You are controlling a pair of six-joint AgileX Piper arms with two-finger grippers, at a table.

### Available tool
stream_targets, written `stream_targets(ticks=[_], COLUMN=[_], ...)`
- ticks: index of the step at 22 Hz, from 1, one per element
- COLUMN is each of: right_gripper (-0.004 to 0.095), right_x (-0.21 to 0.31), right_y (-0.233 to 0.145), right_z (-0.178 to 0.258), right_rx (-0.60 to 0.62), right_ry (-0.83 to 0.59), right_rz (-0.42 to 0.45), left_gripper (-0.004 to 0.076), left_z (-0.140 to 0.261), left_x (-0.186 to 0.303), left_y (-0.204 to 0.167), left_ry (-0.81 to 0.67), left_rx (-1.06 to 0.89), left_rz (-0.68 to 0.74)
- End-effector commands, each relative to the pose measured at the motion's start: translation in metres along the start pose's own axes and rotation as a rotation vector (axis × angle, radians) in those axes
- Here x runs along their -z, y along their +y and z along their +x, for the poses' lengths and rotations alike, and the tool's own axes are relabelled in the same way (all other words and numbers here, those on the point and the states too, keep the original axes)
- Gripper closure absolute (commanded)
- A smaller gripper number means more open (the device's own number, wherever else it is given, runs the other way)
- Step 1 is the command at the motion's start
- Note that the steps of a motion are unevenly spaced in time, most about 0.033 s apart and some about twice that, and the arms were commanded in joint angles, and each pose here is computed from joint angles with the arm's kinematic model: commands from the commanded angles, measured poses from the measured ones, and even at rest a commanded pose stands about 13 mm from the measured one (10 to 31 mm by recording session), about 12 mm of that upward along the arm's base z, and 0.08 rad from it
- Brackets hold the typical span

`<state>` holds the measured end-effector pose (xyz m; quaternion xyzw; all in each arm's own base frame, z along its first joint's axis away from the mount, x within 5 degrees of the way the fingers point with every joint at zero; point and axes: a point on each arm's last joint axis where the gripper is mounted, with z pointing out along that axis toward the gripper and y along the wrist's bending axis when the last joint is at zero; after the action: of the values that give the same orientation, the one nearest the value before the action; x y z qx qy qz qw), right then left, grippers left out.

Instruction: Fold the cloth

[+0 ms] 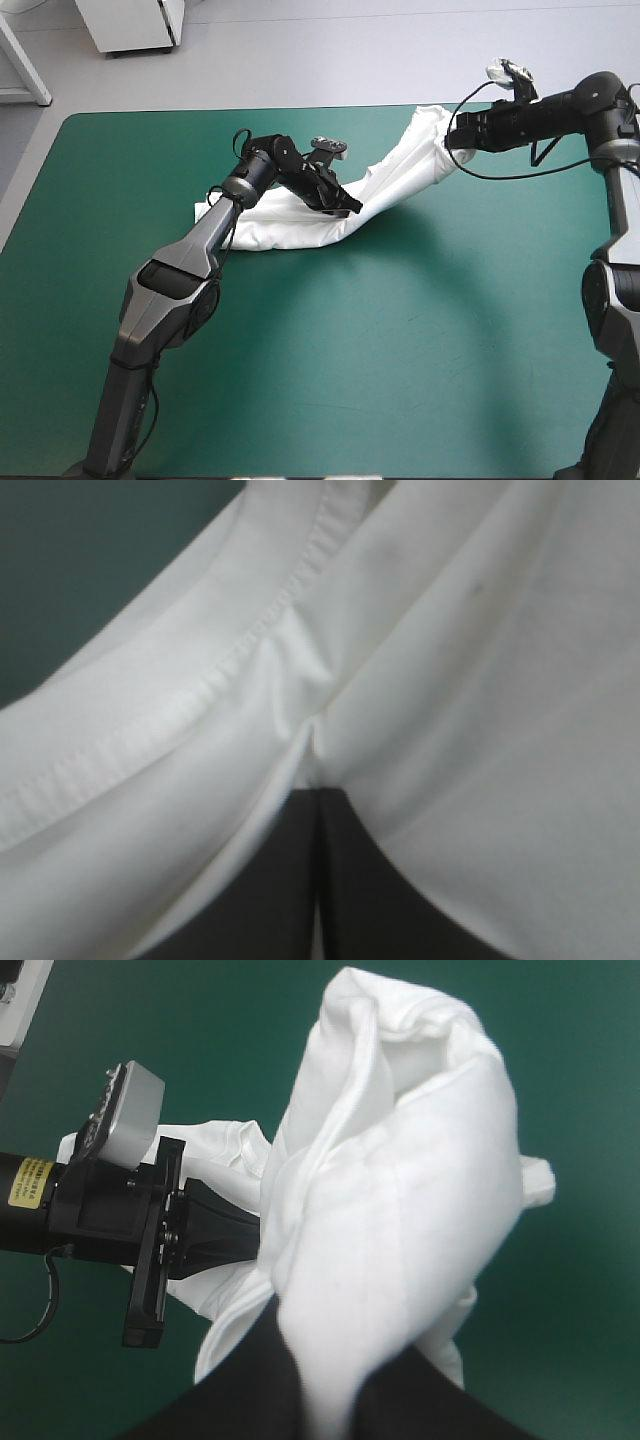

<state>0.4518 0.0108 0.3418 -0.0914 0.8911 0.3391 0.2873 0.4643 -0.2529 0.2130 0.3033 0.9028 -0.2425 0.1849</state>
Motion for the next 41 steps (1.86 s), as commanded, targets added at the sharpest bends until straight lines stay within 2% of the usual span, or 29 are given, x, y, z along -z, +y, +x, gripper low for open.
stream_targets(ticks=[1, 5, 11, 16, 21, 29, 36, 41], right_gripper=[0.0915, 0.0915, 0.0915, 0.0915, 0.0917, 0.0918, 0.0917, 0.0919], right_x=[0.035, 0.020, -0.017, -0.049, -0.098, -0.171, -0.188, -0.202], right_y=[0.035, 0.053, 0.103, 0.168, 0.210, 0.219, 0.222, 0.226], right_z=[-0.015, -0.013, -0.008, -0.003, 0.006, 0.038, 0.047, 0.055], right_rx=[0.057, 0.087, 0.164, 0.245, 0.274, 0.252, 0.253, 0.246], right_ry=[-0.133, -0.103, -0.074, -0.108, -0.089, 0.033, 0.049, 0.070], right_rz=[-0.040, -0.069, -0.145, -0.264, -0.346, -0.380, -0.401, -0.416], left_gripper=[0.0733, 0.0732, 0.0688, 0.0688, 0.0688, 0.0688, 0.0688, 0.0688], left_z=[-0.011, -0.019, -0.032, -0.021, -0.009, 0.014, 0.022, 0.025], left_x=[0.034, 0.069, 0.170, 0.266, 0.317, 0.377, 0.395, 0.400], left_y=[-0.015, -0.019, -0.026, -0.036, -0.060, -0.082, -0.076, -0.078], left_ry=[-0.043, -0.044, -0.217, -0.383, -0.470, -0.565, -0.571, -0.582], left_rx=[-0.032, -0.064, -0.075, -0.063, -0.078, -0.078, -0.032, -0.030], left_rz=[-0.005, -0.016, -0.198, -0.296, -0.392, -0.579, -0.759, -0.771])
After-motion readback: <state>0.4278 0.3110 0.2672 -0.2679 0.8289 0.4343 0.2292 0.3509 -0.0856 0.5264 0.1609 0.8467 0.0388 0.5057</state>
